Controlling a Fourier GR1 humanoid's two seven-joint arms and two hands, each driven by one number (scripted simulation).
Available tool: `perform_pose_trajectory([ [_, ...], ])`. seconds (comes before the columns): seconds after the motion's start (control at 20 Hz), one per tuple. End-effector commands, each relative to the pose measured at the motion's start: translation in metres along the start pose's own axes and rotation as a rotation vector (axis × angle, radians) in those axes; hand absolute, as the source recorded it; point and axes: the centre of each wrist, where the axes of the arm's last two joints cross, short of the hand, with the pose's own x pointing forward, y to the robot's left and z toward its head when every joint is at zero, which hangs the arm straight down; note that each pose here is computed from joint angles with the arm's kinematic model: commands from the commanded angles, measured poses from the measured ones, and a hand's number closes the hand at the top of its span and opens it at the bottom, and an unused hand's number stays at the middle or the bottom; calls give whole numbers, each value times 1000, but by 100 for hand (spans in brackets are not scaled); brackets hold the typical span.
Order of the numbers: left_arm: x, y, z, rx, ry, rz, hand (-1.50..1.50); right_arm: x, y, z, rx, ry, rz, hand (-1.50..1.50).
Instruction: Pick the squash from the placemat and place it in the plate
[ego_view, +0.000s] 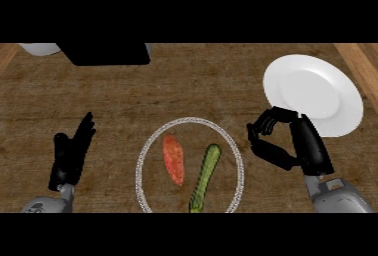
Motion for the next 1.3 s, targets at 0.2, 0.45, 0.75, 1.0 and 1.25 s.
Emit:
perform_pose_trajectory([
  [0.2, 3, -16, 11, -3, -11, 48, 0, -16, 82, 93, -20, -125, -424, -150],
  [0.45, 2, -22, 11, -6, 6, 48, 0, -24, 65, 95, 179, -98, -34, -150],
  [0.75, 2, -21, 16, -5, -7, 31, 0, 10, 29, 57, 204, -18, 292, -150],
  [1.0, 6, -30, 14, -8, -8, 44, 0, 38, 41, 60, 400, 91, 398, -150],
  [1.25, 28, -28, 13, -9, -18, 26, 0, 59, 51, 29, 570, 199, 446, -150],
])
